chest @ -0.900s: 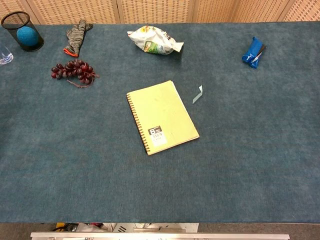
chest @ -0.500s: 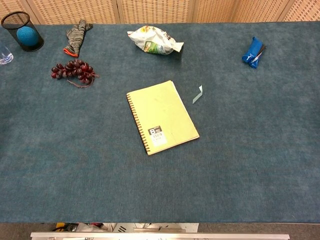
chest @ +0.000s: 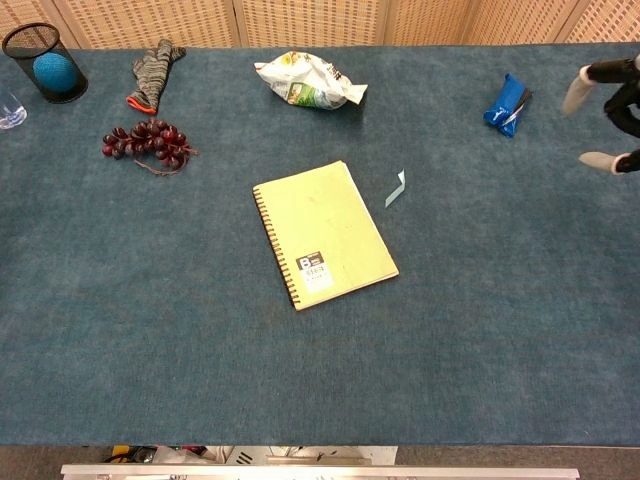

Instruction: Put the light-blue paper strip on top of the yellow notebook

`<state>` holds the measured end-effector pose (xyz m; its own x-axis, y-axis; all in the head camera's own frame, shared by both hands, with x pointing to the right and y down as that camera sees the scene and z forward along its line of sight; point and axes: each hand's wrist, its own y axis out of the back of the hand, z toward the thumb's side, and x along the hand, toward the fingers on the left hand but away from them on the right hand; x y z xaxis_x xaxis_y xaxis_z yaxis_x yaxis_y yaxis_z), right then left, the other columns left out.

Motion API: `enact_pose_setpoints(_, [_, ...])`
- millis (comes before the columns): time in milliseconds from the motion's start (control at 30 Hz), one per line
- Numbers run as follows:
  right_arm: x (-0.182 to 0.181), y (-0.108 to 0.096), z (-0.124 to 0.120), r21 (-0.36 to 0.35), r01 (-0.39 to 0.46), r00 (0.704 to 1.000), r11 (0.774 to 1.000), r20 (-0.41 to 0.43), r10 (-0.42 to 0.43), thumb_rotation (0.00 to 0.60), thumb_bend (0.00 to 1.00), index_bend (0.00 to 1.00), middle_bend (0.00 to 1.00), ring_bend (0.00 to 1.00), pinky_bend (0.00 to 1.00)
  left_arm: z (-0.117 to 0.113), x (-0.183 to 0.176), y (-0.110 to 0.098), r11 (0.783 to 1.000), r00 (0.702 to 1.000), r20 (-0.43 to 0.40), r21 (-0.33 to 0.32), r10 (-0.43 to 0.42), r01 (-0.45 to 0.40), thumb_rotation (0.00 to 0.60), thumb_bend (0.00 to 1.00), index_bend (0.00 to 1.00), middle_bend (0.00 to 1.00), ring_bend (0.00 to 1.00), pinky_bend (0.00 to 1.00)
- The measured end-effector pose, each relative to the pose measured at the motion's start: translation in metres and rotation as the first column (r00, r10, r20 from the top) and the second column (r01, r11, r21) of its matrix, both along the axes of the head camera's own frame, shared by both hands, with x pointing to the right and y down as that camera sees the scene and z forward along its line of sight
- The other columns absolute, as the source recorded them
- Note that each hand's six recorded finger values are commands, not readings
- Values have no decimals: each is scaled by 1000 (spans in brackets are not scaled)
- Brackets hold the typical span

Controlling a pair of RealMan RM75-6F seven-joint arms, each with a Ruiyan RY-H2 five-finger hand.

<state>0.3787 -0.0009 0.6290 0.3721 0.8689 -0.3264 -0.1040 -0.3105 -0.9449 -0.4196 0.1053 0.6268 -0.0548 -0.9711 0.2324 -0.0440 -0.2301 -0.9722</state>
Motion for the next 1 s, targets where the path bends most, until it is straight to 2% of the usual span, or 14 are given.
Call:
enact_pose_setpoints(233, [-39, -12, 36, -104, 100, 994, 990, -41, -105, 600, 188, 479, 984, 1000, 1000, 0, -3, 2, 1000, 1000, 2, -5, -11, 11, 600, 149, 209, 221, 225, 167])
enact_pose_setpoints(367, [-65, -19, 61, -151, 151, 986, 977, -50, -160, 600, 236, 500, 987, 1000, 1000, 2, -4, 2, 1000, 1000, 1, -7, -16, 16, 600, 149, 209, 221, 224, 167])
enact_pose_setpoints(667, [-97, -33, 104, -201, 194, 972, 960, -91, -216, 600, 278, 509, 987, 1000, 1000, 2, -7, 3, 1000, 1000, 3, -8, -21, 21, 600, 149, 209, 221, 225, 167])
enact_pose_setpoints(800, [-111, -39, 117, -214, 204, 969, 955, -98, -229, 600, 335, 509, 987, 1000, 1000, 2, -10, 4, 999, 1000, 2, -10, -30, 30, 600, 149, 208, 221, 225, 167])
enact_pose_setpoints(1000, [-130, -42, 131, -227, 227, 962, 947, -97, -254, 600, 343, 509, 987, 1000, 1000, 3, -13, 5, 999, 999, 4, -16, -39, 39, 600, 149, 208, 220, 225, 167])
